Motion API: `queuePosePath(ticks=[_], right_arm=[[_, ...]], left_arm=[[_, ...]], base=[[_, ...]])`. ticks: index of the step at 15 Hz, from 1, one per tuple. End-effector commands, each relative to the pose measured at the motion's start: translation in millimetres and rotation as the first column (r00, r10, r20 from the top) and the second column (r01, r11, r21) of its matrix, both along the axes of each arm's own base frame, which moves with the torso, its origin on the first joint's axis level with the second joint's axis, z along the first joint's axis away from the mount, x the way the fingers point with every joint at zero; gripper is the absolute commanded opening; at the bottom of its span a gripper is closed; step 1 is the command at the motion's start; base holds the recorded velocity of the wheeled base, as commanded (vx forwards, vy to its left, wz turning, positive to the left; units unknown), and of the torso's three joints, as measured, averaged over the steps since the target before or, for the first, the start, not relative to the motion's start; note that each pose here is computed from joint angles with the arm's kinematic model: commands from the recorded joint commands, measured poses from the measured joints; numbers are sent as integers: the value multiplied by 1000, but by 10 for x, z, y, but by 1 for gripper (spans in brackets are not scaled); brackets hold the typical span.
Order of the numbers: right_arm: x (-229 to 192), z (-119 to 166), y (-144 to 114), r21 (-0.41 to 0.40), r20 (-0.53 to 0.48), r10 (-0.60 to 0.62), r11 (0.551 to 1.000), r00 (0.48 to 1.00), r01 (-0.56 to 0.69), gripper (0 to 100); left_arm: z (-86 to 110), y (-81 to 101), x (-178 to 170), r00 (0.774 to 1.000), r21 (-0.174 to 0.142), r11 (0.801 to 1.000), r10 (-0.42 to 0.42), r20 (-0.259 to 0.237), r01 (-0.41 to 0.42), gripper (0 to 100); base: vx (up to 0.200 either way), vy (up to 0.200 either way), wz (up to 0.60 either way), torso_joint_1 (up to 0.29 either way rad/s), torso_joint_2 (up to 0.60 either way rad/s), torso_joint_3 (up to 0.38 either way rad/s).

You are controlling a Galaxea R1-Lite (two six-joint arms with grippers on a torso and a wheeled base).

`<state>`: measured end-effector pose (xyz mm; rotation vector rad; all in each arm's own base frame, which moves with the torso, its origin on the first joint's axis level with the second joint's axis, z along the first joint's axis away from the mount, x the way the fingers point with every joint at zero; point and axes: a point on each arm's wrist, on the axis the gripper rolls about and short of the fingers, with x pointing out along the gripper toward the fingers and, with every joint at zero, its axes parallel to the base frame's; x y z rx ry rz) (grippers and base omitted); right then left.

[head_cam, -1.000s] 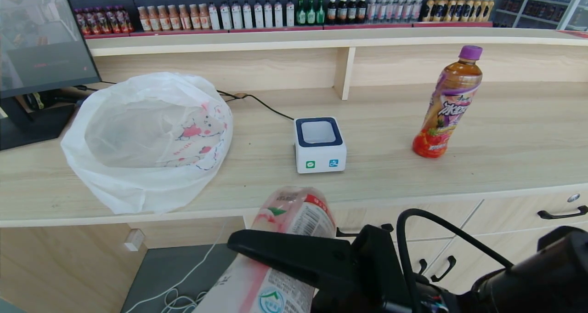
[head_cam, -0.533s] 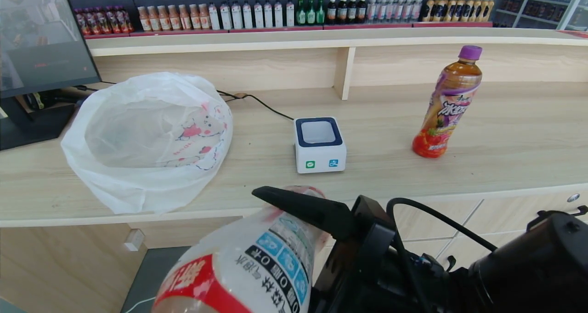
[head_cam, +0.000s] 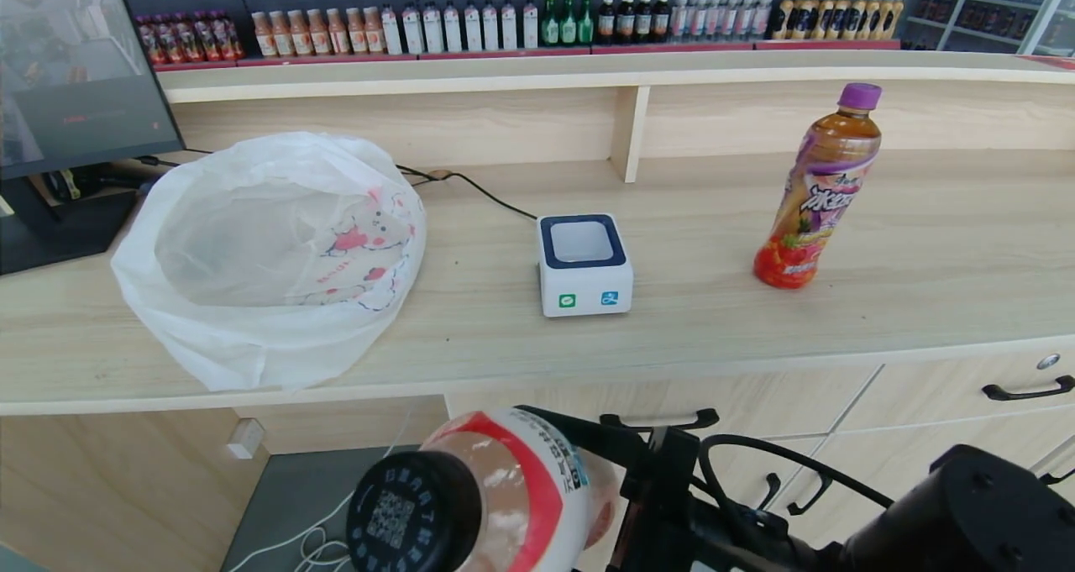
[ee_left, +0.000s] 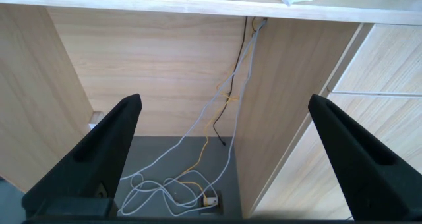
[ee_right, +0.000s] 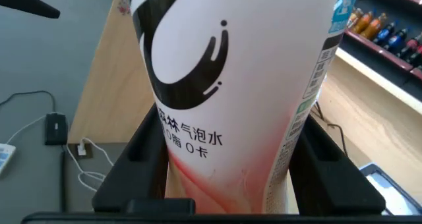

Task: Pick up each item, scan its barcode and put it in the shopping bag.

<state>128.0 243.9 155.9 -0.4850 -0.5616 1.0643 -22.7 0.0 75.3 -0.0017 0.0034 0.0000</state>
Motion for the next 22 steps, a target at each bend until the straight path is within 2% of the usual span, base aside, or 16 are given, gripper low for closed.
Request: queuePosePath(ticks=[1,2,6,7,8,9,11,12,14,16,22], right_arm=[[-24,-12,-40,-3,-13,5,1000,1000,-5,0],[-34,-44,-59,-1,-59,11,1000,998,-11,0],[3,3,-78,39,-100,-7,999,995,11,0],[26,14,-111,65,-149,-71,995,986,82,0],[39,57,-116,130,-248,-125,978,961,161,0],[56,125,-97,187,-299,-133,963,945,195,0],[132,301,-176,293,-352,-146,921,924,257,0],[219,386,-244,338,-370,-186,886,910,318,0],[398,467,-420,392,-406,-241,825,881,406,0],[470,526,-527,431,-430,-245,790,869,436,0],[476,579,-557,463,-444,-223,772,868,435,0]], left_arm=[[0,0,0,1000,0,1000,0,0,0,100],[0,0,0,1000,0,1000,0,0,0,100],[0,0,0,1000,0,1000,0,0,0,100],[0,0,0,1000,0,1000,0,0,0,100],[0,0,0,1000,0,1000,2,0,-2,100],[0,0,0,1000,0,1000,0,0,0,100],[0,0,0,1000,0,1000,0,0,0,100],[0,0,0,1000,0,1000,0,0,0,100],[0,0,0,1000,0,1000,0,0,0,100],[0,0,0,1000,0,1000,0,0,0,100],[0,0,0,1000,0,1000,0,0,0,100]], base=[[0,0,0,0,0,0],[0,0,0,0,0,0],[0,0,0,0,0,0],[0,0,0,0,0,0],[0,0,0,0,0,0],[0,0,0,0,0,0],[0,0,0,0,0,0],[0,0,0,0,0,0],[0,0,0,0,0,0],[0,0,0,0,0,0],[0,0,0,0,0,0]])
